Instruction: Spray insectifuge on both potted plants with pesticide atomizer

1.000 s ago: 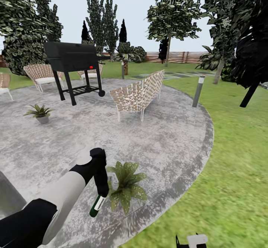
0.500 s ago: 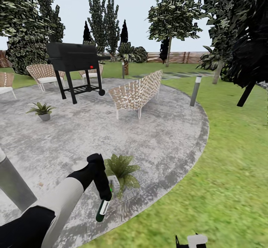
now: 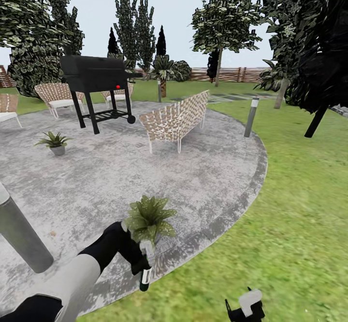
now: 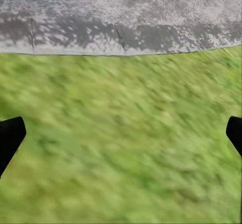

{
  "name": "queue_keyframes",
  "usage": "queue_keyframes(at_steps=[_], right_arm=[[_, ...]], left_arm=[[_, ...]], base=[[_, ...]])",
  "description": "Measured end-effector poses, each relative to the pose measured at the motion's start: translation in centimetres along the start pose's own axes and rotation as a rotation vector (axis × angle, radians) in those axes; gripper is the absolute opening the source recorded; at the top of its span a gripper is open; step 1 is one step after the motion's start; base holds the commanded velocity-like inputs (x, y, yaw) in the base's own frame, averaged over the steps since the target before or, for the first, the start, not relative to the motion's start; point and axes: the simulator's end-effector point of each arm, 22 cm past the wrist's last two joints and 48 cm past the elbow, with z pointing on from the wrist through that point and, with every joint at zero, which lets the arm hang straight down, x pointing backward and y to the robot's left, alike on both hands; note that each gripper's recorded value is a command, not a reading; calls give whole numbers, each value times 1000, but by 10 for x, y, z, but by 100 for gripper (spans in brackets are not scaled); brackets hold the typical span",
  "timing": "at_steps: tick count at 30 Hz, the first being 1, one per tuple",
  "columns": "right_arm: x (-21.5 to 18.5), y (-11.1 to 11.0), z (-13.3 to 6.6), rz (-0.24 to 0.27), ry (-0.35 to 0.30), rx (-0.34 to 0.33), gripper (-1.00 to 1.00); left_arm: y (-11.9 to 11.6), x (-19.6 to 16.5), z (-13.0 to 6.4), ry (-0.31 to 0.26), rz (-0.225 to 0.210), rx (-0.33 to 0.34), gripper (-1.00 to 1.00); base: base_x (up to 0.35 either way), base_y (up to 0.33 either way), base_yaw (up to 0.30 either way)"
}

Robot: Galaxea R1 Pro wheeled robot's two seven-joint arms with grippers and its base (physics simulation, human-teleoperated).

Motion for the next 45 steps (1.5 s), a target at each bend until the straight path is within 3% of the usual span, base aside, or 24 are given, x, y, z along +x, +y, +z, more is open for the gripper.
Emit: queue_keyframes(at_steps=[1,2,3,5,7,8,9,14,15,19,24,32,36,37,45], right_arm=[[-9,6,4,-49,-14,-42,100],[-17,22,9,-113,-16,-132,100],[-28,53,12,-186,-9,-311,100],[-58,83,12,-228,-12,-534,100],[-79,98,7,-247,-20,-675,100],[-103,112,-2,-280,-42,-831,100],[-106,117,-9,-288,-44,-885,100],[-109,127,-15,-290,-46,-924,100],[-111,133,-16,-289,-51,-933,-100],[-119,154,-30,-296,-66,-1019,-100],[-129,158,-31,-303,-88,-1028,-100],[-161,171,-34,-327,-157,-1051,-100],[-172,183,-37,-321,-180,-1062,-100],[-173,184,-37,-320,-181,-1063,-100],[-188,190,-38,-324,-214,-1062,-100]], left_arm=[[-4,1,4,-16,40,8,-100],[-11,6,11,-32,88,23,-100],[-22,15,20,-50,144,44,-100],[-26,25,23,-70,204,53,-100],[-26,27,23,-75,233,54,-100],[-31,34,26,-54,246,69,-100],[-32,40,28,-33,252,74,-100],[-33,44,32,5,273,71,-100],[-32,41,35,10,283,58,-100],[-43,20,49,-9,302,52,-100],[-51,5,57,-13,328,49,-100],[-66,13,72,-15,331,55,-100],[-75,30,80,70,402,70,-100],[-75,31,81,73,402,69,-100],[-71,13,84,40,405,27,-100]], base=[[0,0,0],[0,0,0],[0,0,0],[0,0,0],[0,0,0],[0,0,0],[0,0,0],[0,0,0],[0,0,0],[0,0,0],[0,0,0],[0,0,0],[0,0,0],[0,0,0],[0,0,0]])
